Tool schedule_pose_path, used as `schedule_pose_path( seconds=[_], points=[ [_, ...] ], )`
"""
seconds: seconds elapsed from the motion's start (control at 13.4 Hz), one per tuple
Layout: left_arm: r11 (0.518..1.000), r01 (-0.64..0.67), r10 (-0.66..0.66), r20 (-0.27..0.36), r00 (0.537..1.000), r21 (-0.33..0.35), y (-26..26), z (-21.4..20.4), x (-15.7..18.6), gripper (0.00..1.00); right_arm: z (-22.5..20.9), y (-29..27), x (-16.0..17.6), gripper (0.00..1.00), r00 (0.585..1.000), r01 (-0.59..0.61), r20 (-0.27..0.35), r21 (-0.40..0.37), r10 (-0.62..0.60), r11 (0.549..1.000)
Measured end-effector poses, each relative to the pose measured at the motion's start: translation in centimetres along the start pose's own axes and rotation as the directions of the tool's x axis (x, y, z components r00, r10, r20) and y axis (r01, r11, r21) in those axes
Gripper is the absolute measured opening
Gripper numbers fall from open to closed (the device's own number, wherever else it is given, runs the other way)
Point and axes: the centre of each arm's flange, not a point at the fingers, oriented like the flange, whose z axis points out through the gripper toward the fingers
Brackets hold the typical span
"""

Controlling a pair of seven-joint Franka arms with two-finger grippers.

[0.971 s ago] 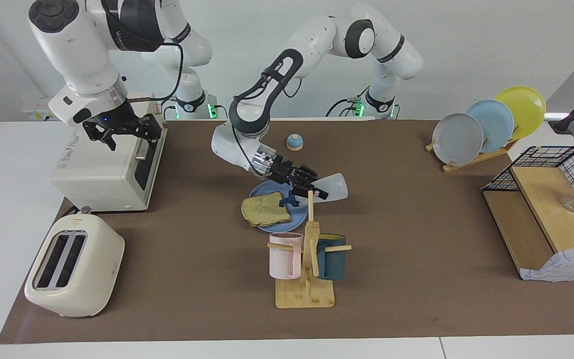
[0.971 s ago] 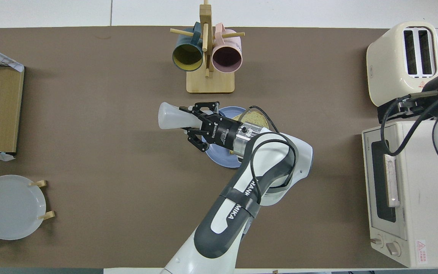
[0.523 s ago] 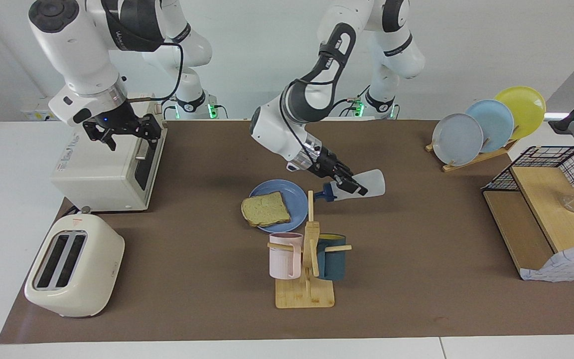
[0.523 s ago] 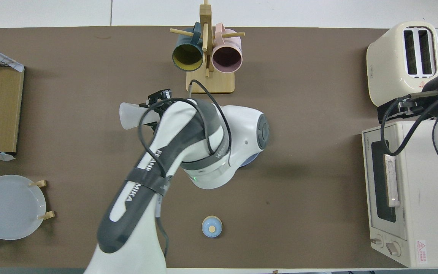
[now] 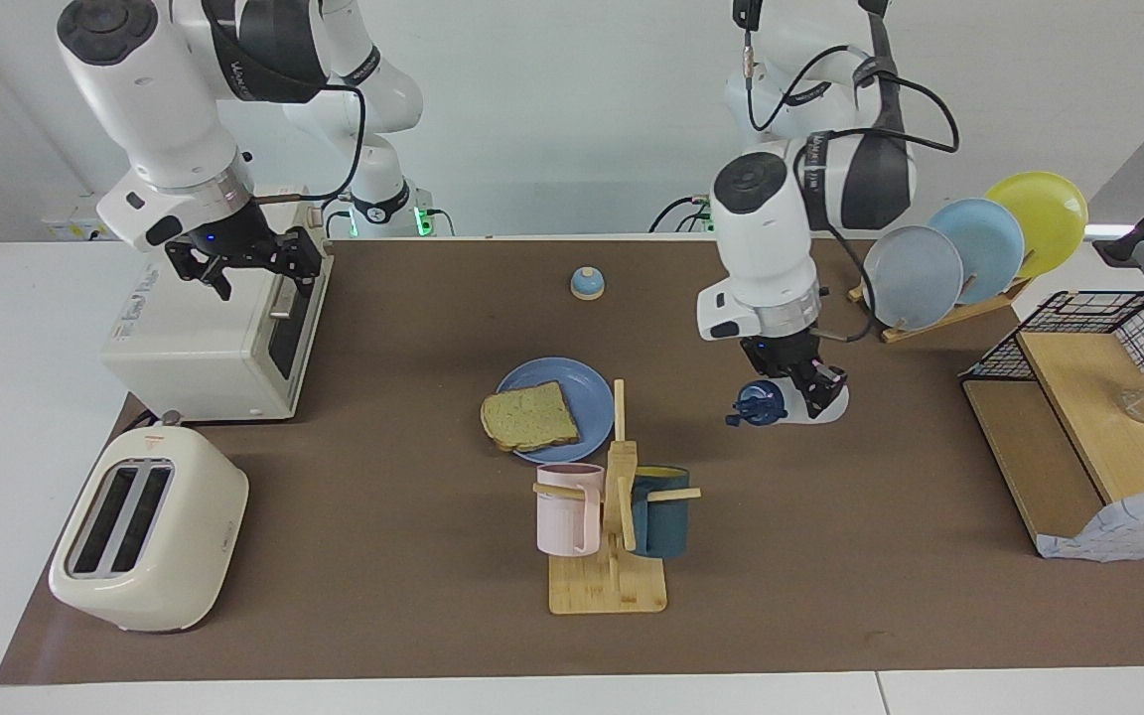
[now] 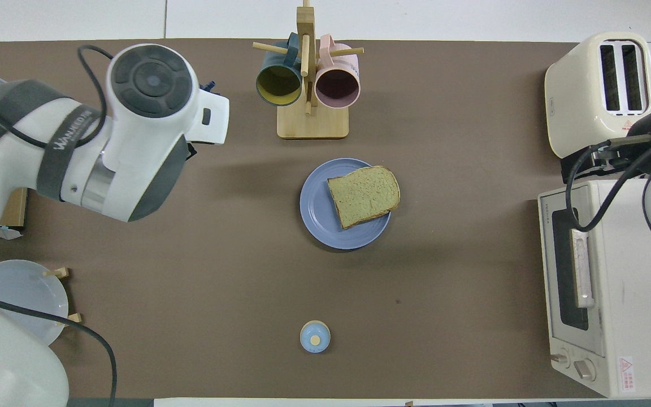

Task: Put bread on plate and add seasoning
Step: 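Carry the bottle back and set it down with the left gripper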

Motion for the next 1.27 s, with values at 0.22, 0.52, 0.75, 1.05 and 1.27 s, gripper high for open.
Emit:
schedule_pose_path(
  seconds=[0.22, 0.52, 0.75, 1.05, 1.27],
  points=[
    [0.98, 0.185, -0.195, -0.163, 0.967, -0.075, -2.1, 2.7, -0.7, 0.46, 0.0, 0.0, 0.0, 1.0, 1.0, 0.001, 0.0, 0.0, -0.001, 1.0],
    [0.877, 0.452, -0.478, -0.399, 0.782, -0.165, -2.3, 6.3, -2.0, 0.46, -0.2, -0.3, 0.0, 1.0, 1.0, 0.005, -0.003, 0.001, -0.005, 1.0],
    [0.794, 0.569, -0.585, -0.527, 0.616, -0.216, -0.3, 8.9, -3.1, 0.46, -0.5, -0.5, -0.2, 1.0, 1.0, 0.009, -0.01, 0.001, -0.009, 1.0],
    [0.764, 0.602, -0.591, -0.627, 0.508, -0.232, 1.4, 11.2, -3.2, 0.46, -1.8, -0.5, -1.0, 1.0, 0.999, -0.005, -0.033, 0.005, 0.005, 1.0],
    [0.734, 0.629, -0.603, -0.67, 0.433, -0.254, 4.2, 16.9, -1.8, 0.46, -2.3, -0.4, -1.3, 1.0, 0.999, -0.009, -0.042, 0.005, 0.009, 1.0]
  ],
)
